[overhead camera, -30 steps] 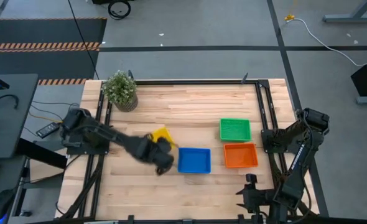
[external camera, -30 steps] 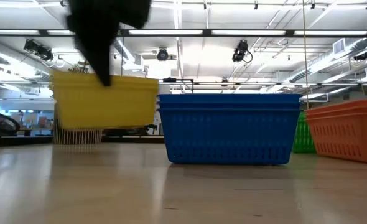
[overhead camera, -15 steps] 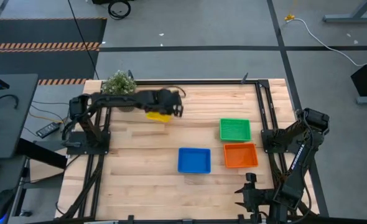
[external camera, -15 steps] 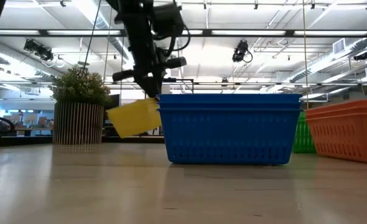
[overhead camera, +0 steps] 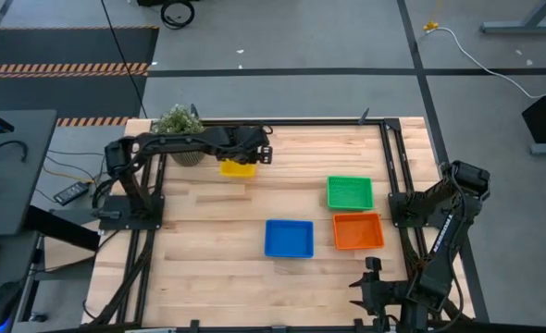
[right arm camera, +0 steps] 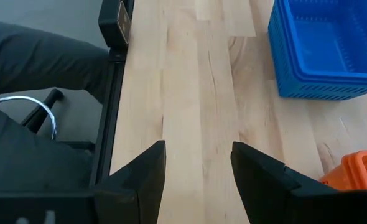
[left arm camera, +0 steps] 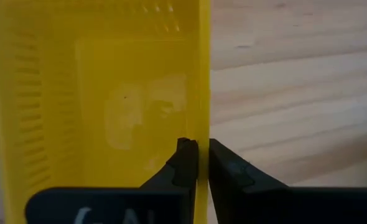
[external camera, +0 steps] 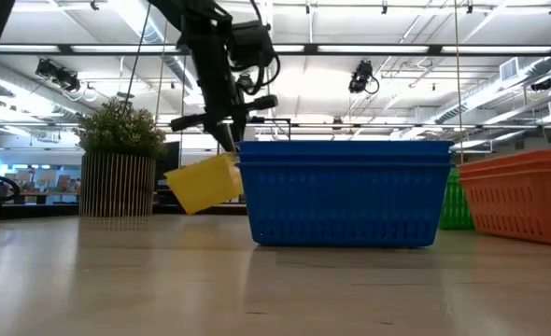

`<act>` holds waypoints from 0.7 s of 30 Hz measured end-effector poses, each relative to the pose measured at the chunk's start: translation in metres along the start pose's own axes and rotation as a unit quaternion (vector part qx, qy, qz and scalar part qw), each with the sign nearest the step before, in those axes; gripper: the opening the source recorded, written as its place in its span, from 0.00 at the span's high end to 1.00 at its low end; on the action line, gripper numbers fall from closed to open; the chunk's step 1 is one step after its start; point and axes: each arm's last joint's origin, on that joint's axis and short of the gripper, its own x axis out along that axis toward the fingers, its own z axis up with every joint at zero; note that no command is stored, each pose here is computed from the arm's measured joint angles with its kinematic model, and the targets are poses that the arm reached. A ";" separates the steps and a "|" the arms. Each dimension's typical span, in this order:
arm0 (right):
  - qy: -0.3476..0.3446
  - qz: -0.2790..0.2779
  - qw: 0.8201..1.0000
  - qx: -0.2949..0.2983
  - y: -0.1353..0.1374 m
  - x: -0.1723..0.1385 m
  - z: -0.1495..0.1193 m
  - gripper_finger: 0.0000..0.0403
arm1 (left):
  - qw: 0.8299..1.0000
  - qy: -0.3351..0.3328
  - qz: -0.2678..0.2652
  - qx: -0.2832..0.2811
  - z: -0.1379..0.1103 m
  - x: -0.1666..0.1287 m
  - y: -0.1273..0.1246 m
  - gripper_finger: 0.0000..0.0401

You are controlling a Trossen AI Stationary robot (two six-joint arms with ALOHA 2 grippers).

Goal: Stack baskets by color
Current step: Move the stacked yellow bins to the top left of the table, then move the stacked blue bins to the right of the stacked yellow bins

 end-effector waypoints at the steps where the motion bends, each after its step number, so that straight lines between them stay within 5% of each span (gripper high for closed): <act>1: 0.000 0.000 1.000 0.000 0.000 0.000 0.000 0.54 | 1.000 0.001 0.003 -0.005 0.001 0.002 0.001 0.90; 14: -0.001 0.005 1.000 0.004 0.002 -0.001 -0.001 0.54 | 1.000 -0.011 -0.001 -0.024 0.007 0.020 -0.001 0.88; 21: -0.010 0.006 1.000 0.006 0.003 -0.001 -0.001 0.54 | 0.998 -0.015 -0.066 -0.017 0.015 0.007 -0.008 0.78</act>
